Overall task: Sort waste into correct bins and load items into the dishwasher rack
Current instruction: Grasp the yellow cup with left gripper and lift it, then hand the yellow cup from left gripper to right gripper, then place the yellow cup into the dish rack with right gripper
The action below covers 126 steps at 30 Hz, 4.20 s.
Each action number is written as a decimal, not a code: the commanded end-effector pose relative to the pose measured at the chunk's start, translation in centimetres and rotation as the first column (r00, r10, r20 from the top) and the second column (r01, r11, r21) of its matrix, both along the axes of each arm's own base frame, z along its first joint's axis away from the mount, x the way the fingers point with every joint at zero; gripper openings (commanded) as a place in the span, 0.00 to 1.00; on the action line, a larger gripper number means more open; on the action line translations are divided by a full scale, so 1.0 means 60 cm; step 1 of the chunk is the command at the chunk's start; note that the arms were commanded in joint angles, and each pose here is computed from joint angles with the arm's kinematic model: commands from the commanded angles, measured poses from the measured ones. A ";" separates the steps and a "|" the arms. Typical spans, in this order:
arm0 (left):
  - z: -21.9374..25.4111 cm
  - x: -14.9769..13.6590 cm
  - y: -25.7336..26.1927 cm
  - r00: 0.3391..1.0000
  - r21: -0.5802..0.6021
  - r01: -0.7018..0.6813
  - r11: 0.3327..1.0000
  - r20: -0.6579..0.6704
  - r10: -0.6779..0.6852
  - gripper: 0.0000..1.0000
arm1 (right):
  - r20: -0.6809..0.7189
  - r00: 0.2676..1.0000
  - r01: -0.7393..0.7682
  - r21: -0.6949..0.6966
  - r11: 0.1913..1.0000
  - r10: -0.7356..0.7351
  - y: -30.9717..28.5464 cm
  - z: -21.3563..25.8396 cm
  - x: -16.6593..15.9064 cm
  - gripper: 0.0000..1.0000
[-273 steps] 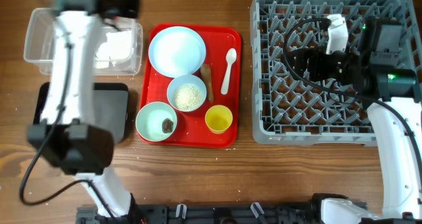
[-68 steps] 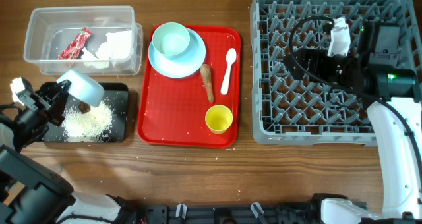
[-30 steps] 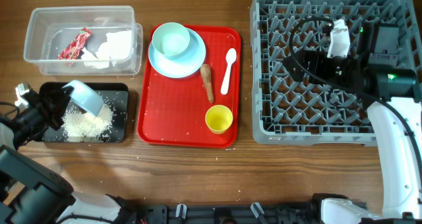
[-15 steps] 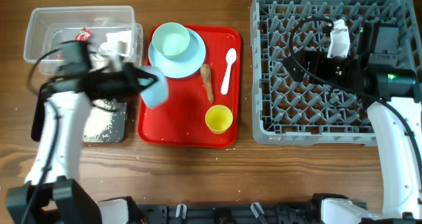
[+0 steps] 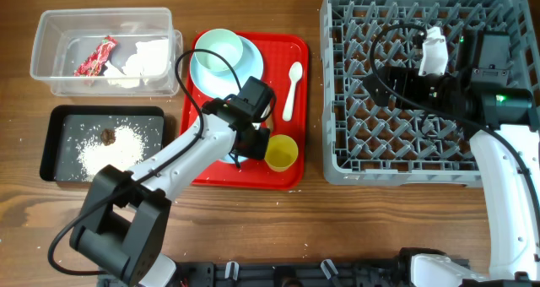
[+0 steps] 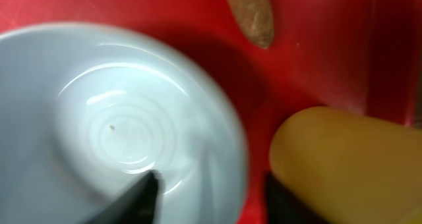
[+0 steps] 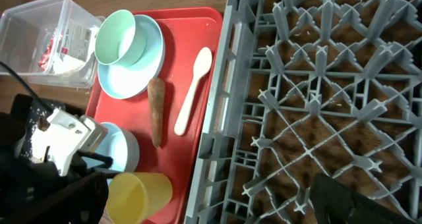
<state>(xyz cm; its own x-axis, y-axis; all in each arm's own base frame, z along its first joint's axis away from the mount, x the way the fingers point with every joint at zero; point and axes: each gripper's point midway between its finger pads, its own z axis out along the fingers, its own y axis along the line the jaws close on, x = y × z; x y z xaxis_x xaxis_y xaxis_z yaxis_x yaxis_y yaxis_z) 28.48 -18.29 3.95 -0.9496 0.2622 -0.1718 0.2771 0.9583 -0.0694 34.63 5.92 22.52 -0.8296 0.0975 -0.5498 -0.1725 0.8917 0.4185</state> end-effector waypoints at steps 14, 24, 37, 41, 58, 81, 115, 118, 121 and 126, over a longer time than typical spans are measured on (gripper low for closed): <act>0.084 0.011 -0.086 0.984 -0.168 0.159 0.973 -0.047 -0.169 0.71 | -0.016 1.000 0.009 -0.006 1.000 -0.009 -0.001 -0.008 0.001 1.00; 0.031 0.007 -0.097 0.975 -0.124 0.151 0.981 -0.145 -0.168 0.04 | -0.032 0.999 0.030 0.013 0.999 -0.030 0.000 -0.008 0.000 1.00; 0.452 0.061 -0.121 0.932 -0.989 0.042 0.140 -0.011 -0.363 0.04 | 0.493 0.728 -0.658 0.308 0.687 0.476 0.147 0.159 -0.067 1.00; 0.463 0.043 -0.135 0.914 -0.994 0.040 0.102 -0.005 -0.406 0.04 | 0.572 0.641 -0.730 0.249 0.636 0.512 0.175 0.180 -0.069 0.99; 0.465 0.030 -0.155 0.898 -0.993 0.075 0.090 0.028 -0.440 0.04 | 0.519 0.652 -0.743 0.290 0.603 0.553 0.266 0.172 -0.057 0.65; 0.466 0.032 -0.157 0.896 -0.991 0.105 0.083 0.058 -0.440 0.04 | 0.403 0.809 -0.571 0.366 0.735 0.428 0.190 0.148 -0.013 0.47; 0.467 0.067 -0.115 0.929 -0.994 0.046 0.101 0.006 -0.369 0.39 | 0.394 0.836 -0.529 0.392 0.752 0.383 0.140 0.111 0.036 0.49; 0.454 0.078 -0.112 0.941 -0.988 0.053 0.146 0.000 -0.337 0.42 | 0.195 0.960 -0.260 0.345 0.902 0.202 0.068 0.048 0.063 0.50; 0.400 0.110 -0.109 0.973 -0.940 0.066 0.334 -0.014 -0.230 0.48 | -0.008 0.998 -0.051 0.210 0.976 0.054 0.019 0.013 0.033 0.49; 0.272 0.164 -0.043 0.999 -0.672 -0.053 0.738 -0.044 0.032 0.48 | -0.335 0.899 0.229 -0.186 0.956 -0.280 -0.086 -0.016 -0.104 0.50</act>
<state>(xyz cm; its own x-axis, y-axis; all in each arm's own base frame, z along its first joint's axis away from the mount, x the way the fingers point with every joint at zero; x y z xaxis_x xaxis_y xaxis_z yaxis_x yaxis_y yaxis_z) 36.19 -23.96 23.44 -0.9704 0.1107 -0.2145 0.2411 0.4022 -0.8832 29.74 4.65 21.24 -0.9493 0.2168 -0.2279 0.0806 0.8680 0.4900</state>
